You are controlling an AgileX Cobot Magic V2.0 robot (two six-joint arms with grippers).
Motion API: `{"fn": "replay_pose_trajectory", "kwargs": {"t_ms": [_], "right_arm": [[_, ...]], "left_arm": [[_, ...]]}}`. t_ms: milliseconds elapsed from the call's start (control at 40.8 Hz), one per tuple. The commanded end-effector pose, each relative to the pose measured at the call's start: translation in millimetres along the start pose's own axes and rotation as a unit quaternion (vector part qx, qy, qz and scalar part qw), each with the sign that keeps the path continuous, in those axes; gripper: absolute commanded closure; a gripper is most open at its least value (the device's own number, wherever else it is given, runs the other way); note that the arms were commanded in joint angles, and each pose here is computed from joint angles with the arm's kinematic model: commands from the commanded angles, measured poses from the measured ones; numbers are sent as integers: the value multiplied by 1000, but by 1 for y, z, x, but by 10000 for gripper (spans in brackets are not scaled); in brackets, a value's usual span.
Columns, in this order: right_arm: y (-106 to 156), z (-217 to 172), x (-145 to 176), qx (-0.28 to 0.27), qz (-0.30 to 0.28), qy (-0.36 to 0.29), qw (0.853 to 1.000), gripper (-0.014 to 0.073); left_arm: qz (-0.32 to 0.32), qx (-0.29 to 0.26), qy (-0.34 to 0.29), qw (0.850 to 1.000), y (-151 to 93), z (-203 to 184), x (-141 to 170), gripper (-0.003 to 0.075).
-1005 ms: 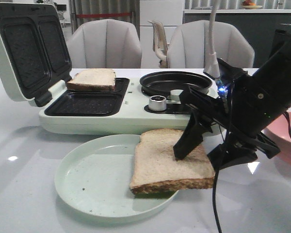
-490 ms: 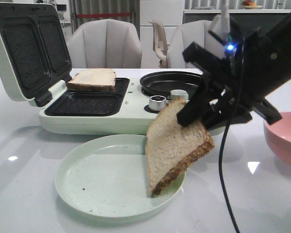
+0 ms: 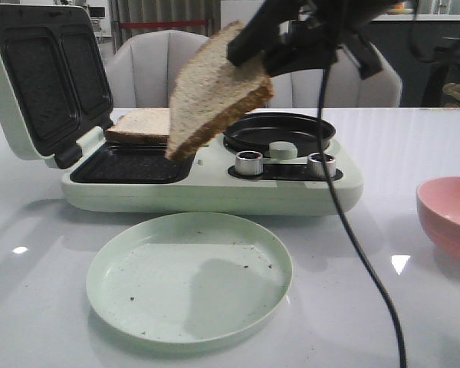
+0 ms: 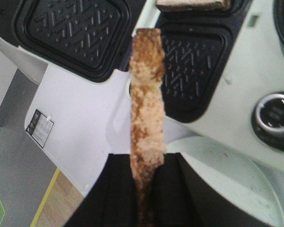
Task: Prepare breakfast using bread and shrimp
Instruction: 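Carry the bread with the right gripper and lay it on the first slice, then open the right gripper and withdraw it from the sandwich maker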
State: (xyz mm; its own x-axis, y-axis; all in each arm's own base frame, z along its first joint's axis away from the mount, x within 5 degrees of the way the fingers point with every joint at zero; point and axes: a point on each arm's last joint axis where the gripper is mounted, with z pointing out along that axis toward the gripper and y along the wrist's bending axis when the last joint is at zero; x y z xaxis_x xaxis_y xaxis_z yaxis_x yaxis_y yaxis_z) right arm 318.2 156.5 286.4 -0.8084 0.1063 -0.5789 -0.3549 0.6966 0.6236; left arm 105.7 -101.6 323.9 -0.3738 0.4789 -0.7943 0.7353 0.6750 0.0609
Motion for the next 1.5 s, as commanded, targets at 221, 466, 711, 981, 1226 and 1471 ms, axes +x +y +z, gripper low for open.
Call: {"fn": "replay_pose_trajectory", "kwargs": {"t_ms": [221, 466, 711, 981, 1226, 1471], "right_arm": [[31, 67, -56, -54, 4, -67, 996, 561], [12, 117, -70, -60, 16, -62, 996, 414], [-7, 127, -69, -43, 27, -59, 997, 51], [-13, 85, -85, -78, 4, -25, 997, 60], [19, 13, -91, -27, -115, 10, 993, 60], [47, -82, -77, 144, -181, 12, 973, 60]], "left_arm": [[0, -1, -57, 998, 0, -7, -15, 244], [0, -1, -57, 998, 0, -7, -15, 244], [1, -2, -57, 998, 0, -7, -15, 244], [2, -3, -60, 998, 0, -7, -16, 244], [9, -9, -63, 998, 1, -7, -16, 244], [16, -14, -62, 998, 2, -7, -16, 244]]}}
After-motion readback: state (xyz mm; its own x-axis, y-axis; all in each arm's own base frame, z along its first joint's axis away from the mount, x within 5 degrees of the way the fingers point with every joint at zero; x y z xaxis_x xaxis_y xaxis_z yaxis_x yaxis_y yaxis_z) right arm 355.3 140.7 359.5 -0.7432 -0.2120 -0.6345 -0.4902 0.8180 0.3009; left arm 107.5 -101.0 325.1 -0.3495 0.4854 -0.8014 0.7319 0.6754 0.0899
